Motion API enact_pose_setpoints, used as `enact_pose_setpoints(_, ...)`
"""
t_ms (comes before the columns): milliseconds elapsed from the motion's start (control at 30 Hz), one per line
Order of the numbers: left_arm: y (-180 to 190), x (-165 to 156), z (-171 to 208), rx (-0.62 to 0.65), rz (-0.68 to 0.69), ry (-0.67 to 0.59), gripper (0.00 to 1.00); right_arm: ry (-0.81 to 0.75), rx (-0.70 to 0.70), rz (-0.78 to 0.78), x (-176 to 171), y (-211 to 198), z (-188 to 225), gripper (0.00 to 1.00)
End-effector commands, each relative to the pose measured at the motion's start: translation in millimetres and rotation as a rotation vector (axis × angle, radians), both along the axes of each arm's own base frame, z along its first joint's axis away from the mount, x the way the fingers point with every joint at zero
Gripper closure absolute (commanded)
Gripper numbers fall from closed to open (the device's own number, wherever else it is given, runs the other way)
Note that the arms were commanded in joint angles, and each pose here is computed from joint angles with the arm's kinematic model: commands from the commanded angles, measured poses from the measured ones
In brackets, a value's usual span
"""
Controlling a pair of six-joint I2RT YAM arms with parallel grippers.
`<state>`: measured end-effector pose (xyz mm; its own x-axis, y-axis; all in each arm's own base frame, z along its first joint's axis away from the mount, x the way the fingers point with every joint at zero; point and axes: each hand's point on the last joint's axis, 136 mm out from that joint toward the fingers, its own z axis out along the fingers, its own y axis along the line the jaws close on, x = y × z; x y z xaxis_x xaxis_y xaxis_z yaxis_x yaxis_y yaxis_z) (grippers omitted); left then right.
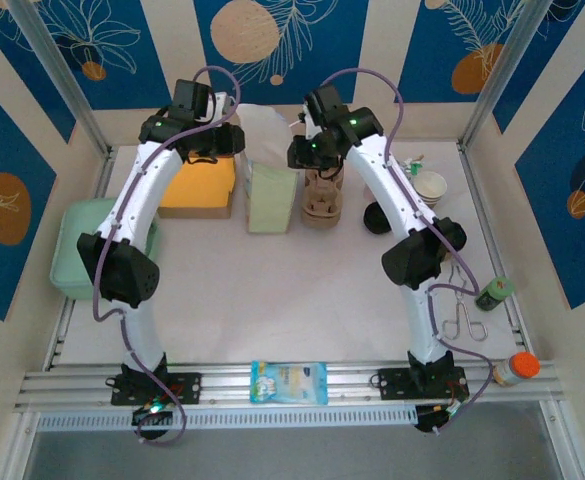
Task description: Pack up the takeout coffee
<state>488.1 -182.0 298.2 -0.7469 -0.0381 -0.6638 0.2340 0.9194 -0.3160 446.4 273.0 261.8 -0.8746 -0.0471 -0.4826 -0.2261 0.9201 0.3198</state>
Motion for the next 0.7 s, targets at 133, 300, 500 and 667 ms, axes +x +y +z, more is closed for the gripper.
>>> enact_pose_setpoints(133, -2.8, -19.0, 7.0, -0.012, -0.024, -0.012, 0.85, -0.028, -0.065, 0.007, -19.7, -3.2, 12.0, 0.91)
enact_pose_setpoints(300, -7.0, -40.8, 19.6, -0.061, -0.047, -0.032, 0.97, -0.038, -0.076, 0.014, -31.6, -4.6, 18.9, 0.98)
enact_pose_setpoints(500, -4.9, -73.4, 44.9, -0.136, -0.060, -0.077, 0.76, -0.065, -0.093, 0.031, -53.4, -4.2, 31.1, 0.99)
enact_pose_setpoints(667, 3.8, -96.5, 69.3, -0.143, -0.060, -0.134, 0.30, -0.072, -0.104, 0.051, -79.6, -4.0, 35.4, 0.99)
